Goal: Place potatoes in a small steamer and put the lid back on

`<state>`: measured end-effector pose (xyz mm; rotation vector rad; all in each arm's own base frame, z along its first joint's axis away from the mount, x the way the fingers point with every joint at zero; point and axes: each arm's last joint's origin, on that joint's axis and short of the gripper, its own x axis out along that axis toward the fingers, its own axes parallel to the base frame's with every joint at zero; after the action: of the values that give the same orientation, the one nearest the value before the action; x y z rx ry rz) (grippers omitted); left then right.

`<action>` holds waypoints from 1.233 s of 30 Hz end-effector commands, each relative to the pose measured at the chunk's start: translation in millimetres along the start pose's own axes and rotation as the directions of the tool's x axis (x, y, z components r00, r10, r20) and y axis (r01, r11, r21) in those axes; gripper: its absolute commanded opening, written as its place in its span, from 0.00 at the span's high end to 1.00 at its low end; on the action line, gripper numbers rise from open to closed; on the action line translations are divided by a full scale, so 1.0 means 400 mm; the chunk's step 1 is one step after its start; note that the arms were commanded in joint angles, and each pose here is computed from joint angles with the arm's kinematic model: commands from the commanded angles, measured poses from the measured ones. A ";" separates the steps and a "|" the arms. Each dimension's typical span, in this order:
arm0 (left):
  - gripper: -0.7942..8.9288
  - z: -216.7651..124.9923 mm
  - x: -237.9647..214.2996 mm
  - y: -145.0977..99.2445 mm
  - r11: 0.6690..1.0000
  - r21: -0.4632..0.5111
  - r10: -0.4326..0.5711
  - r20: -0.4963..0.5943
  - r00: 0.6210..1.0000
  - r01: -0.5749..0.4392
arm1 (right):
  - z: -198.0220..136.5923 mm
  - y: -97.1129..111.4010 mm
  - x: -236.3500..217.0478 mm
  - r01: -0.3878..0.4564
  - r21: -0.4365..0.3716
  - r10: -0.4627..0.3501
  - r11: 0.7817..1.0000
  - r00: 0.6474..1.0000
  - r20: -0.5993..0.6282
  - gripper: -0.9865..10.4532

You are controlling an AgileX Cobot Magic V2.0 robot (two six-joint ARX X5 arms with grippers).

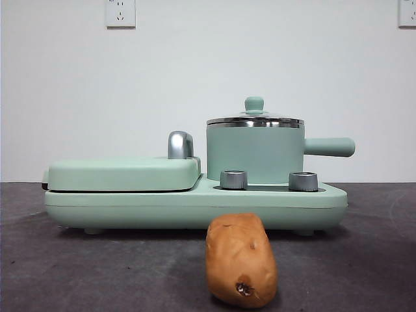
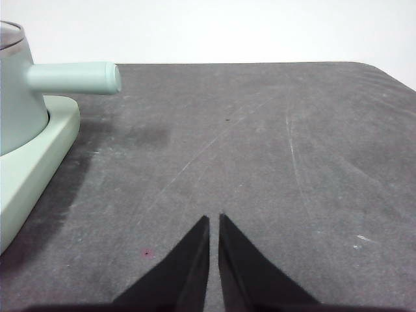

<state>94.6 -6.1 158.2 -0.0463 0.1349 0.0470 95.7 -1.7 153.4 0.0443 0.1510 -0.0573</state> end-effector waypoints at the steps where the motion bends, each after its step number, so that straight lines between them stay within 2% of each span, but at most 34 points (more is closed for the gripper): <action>1: 0.91 -0.008 0.004 0.000 0.996 -0.090 0.002 0.014 1.000 -0.001 | -0.003 0.000 0.002 -0.001 0.009 0.001 1.000 1.000 0.005 0.89; 5: 0.91 -0.007 0.004 0.000 0.989 -0.145 0.002 0.014 1.000 0.000 | -0.005 0.000 0.002 -0.008 0.098 0.008 0.995 1.000 -0.002 0.89; 10: 0.91 -0.003 0.004 0.000 0.983 -0.182 0.002 0.031 1.000 0.004 | -0.004 0.006 0.001 -0.085 0.198 0.087 0.977 0.996 -0.005 0.90; 14: 0.91 0.008 0.002 -0.002 0.959 -0.282 -0.021 0.050 0.999 0.034 | 0.016 0.009 -0.005 -0.113 0.277 0.113 0.954 0.994 0.015 0.90; 19: 0.91 0.032 -0.004 -0.007 0.920 -0.389 -0.071 -0.031 0.997 0.054 | 0.077 0.011 -0.025 -0.139 0.378 0.124 0.915 0.990 0.064 0.90; 24: 0.91 0.112 -0.003 -0.021 0.898 -0.416 -0.191 -0.078 0.978 0.142 | 0.162 0.019 -0.055 -0.160 0.373 0.184 0.914 0.982 -0.030 0.90; 27: 0.91 0.179 0.005 -0.033 0.885 -0.420 -0.269 -0.110 0.957 0.201 | 0.225 0.026 -0.067 -0.222 0.358 0.257 0.907 0.965 -0.054 0.90; 31: 0.91 0.270 0.028 -0.050 0.881 -0.395 -0.359 -0.193 0.913 0.262 | 0.307 0.037 -0.071 -0.309 0.339 0.352 0.888 0.933 -0.071 0.90; 34: 0.91 0.334 0.051 -0.065 0.877 -0.363 -0.417 -0.247 0.875 0.316 | 0.364 0.048 -0.069 -0.382 0.297 0.423 0.875 0.903 -0.083 0.90; 37: 0.91 0.391 0.072 -0.085 0.857 -0.339 -0.483 -0.269 0.833 0.387 | 0.414 0.059 -0.062 -0.467 0.250 0.501 0.848 0.860 -0.093 0.90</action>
<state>143.5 -29.1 300.0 -0.4127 0.4947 -0.3683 96.4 14.3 315.0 0.3609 0.3051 0.4122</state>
